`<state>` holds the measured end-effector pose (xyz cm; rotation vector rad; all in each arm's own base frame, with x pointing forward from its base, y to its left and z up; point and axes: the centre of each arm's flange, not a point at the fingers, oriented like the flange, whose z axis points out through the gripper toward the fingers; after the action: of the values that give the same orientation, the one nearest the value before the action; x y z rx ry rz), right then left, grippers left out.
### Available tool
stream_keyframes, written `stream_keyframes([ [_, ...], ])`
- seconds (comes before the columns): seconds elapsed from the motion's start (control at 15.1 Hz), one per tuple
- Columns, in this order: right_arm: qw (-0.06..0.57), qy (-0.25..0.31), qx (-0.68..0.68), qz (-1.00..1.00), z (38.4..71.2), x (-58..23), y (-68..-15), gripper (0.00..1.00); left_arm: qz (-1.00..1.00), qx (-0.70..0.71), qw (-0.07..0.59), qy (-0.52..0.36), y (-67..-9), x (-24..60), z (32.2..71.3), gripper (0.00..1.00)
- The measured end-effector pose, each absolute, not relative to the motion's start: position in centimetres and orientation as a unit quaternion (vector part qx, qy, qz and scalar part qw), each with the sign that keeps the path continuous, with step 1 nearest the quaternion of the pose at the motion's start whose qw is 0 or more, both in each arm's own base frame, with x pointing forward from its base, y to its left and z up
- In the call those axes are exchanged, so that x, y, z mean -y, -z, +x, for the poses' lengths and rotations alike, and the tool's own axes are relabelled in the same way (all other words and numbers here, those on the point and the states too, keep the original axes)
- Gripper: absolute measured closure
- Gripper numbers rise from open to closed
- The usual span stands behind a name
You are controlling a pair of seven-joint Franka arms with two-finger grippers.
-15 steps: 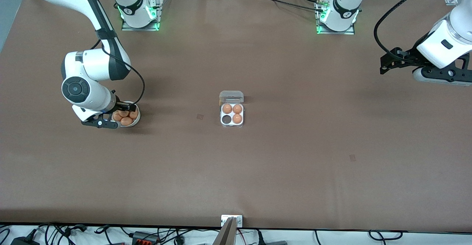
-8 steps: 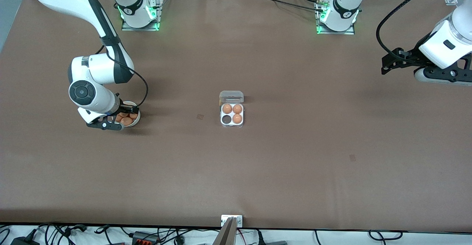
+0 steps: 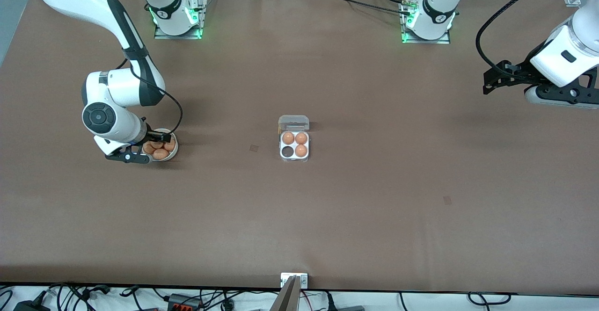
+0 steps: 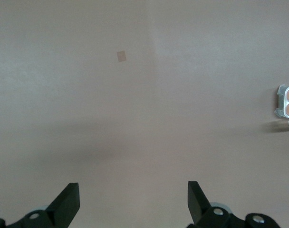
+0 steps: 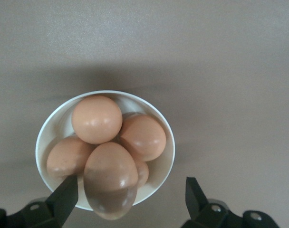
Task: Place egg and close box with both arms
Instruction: 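Close the right gripper around one brown egg in the bowl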
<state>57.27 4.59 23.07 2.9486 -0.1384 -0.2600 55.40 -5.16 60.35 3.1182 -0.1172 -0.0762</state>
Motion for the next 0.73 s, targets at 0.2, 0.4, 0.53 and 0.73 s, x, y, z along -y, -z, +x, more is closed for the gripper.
stream_keyframes([
  [0.2,0.089,0.088,0.046,0.991,57.24,-4.62,-23.07,0.00,0.999,0.038,0.010,0.024,-60.35,5.23,55.39,0.00],
  [0.4,0.089,0.087,0.045,0.991,57.24,-4.67,-23.11,0.02,0.999,0.038,0.010,0.024,-60.35,5.24,55.39,0.00],
  [0.53,0.089,0.087,0.045,0.991,57.24,-4.72,-23.15,0.15,0.999,0.038,0.010,0.024,-60.35,5.26,55.39,0.00],
  [0.73,0.089,0.087,0.044,0.991,57.24,-4.80,-23.16,0.19,0.999,0.038,0.010,0.024,-60.35,5.27,55.39,0.00],
])
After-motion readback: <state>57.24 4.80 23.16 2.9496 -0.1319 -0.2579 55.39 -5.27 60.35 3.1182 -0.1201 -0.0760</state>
